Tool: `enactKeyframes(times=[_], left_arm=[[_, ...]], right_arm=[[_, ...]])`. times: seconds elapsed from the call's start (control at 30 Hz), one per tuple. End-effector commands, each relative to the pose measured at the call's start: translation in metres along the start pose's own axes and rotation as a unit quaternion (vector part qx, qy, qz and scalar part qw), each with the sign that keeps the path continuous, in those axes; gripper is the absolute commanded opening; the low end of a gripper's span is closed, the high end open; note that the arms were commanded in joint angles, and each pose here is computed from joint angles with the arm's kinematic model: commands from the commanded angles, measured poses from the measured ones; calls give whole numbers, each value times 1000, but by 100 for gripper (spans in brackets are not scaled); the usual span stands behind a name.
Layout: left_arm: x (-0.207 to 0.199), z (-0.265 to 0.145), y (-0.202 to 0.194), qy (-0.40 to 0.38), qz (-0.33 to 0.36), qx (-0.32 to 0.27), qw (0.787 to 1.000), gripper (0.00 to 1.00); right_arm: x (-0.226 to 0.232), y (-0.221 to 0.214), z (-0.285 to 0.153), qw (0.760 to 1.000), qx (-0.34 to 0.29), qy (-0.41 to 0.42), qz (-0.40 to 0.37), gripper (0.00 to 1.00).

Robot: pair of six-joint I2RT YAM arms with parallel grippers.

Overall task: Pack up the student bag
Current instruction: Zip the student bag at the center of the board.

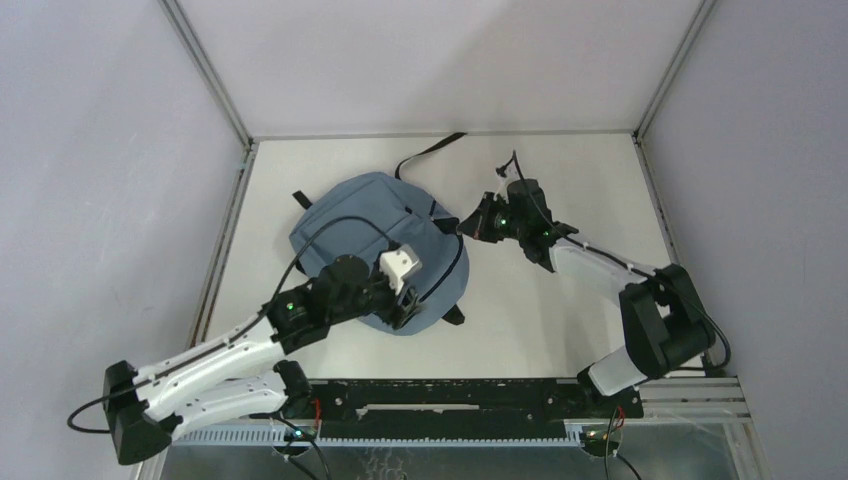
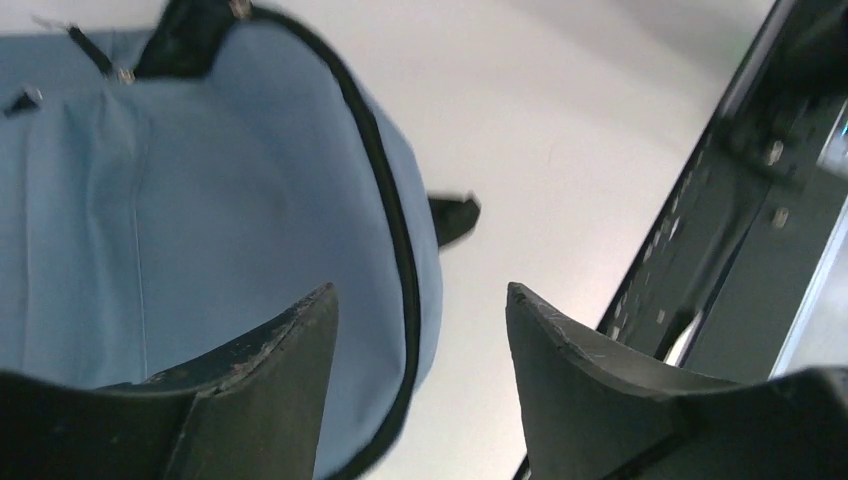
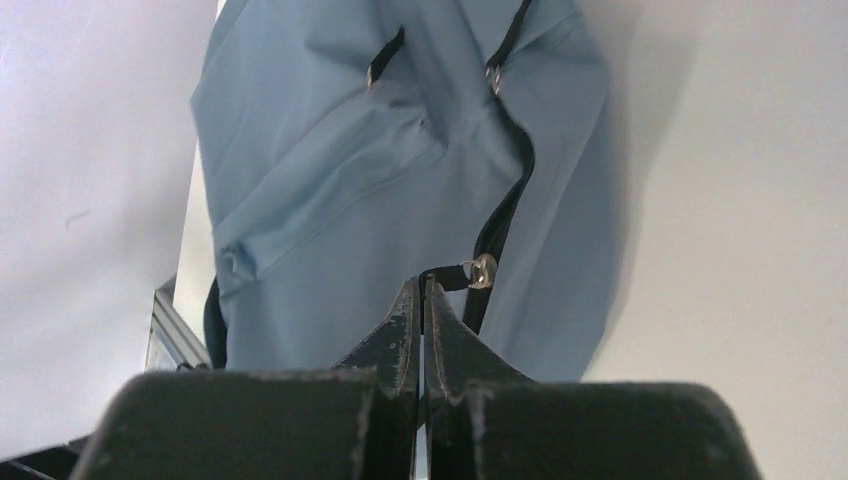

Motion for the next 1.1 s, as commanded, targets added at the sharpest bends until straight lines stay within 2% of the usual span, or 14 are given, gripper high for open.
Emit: enactKeyframes(times=[0.0, 0.2, 0.43, 0.53, 0.77, 1.07], left_arm=[[5, 20, 64, 27, -66, -87, 994, 66], [11, 76, 70, 93, -100, -31, 990, 68], [15, 113, 68, 120, -109, -2, 987, 65], [19, 124, 64, 136, -115, -7, 984, 55], [17, 136, 46, 112, -125, 24, 985, 1], [-15, 95, 20, 23, -148, 0, 989, 0]], right_arm=[[11, -8, -20, 1000, -22, 15, -13, 0], [8, -12, -32, 1000, -24, 11, -15, 0], [4, -13, -45, 999, -30, 10, -8, 0], [2, -14, -51, 999, -34, 8, -7, 0], [-9, -11, -63, 999, -49, -2, -1, 0], [-17, -5, -57, 999, -49, 3, -10, 0]])
Point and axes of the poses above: each gripper's point midway between its finger pads, its own z axis out along the fingers, its own x axis along the line the jaws close on, y = z × x, the point moved 9 cm from there along -z, back along the fingers, and after that the axes turned 11 degrees about z, right-handed, at the moved point
